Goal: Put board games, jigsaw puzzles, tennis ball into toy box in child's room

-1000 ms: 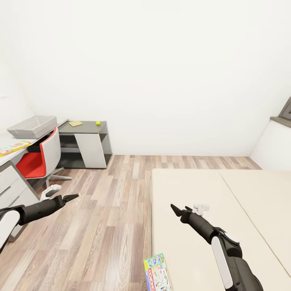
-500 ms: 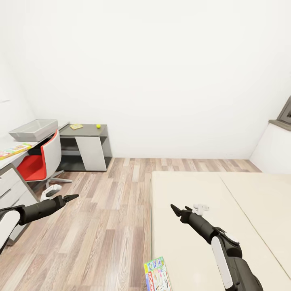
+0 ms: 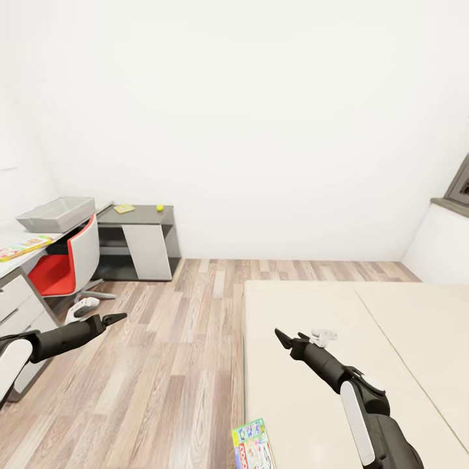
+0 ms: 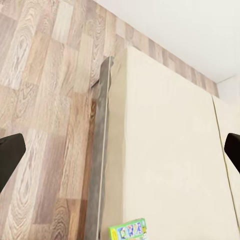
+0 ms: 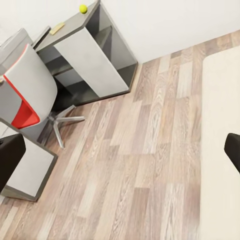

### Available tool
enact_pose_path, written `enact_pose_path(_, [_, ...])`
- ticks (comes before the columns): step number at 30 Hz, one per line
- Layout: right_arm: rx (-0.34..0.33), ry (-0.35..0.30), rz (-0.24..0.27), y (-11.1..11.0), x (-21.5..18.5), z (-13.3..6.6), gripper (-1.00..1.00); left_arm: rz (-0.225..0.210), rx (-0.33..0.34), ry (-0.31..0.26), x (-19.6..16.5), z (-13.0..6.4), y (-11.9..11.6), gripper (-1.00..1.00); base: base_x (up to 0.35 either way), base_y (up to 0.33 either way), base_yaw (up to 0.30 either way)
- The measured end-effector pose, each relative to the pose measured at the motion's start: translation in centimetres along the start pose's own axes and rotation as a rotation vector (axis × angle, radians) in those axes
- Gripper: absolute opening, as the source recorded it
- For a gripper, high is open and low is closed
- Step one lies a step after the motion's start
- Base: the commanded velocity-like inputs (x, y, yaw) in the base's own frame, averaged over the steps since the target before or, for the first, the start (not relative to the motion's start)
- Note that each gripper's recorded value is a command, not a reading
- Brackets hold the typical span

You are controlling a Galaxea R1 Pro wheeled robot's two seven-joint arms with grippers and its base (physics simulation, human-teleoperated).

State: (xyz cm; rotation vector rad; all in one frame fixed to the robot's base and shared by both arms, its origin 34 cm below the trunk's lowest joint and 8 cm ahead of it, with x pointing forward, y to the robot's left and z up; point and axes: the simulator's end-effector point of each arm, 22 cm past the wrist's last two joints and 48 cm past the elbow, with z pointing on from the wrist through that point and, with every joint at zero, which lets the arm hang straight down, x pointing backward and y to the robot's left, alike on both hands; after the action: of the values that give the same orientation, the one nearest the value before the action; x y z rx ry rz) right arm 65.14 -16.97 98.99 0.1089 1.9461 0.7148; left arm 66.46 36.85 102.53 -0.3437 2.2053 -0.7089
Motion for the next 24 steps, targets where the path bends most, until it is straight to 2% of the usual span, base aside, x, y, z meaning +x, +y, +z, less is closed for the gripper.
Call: enact_pose_path(24, [-0.015,-0.032,-0.017,1.1,-1.7,-0.6,1.0,0.018,0.02,-0.032,-1.3,-1.3,-1.4,1.0,0.0,0.0,0.0])
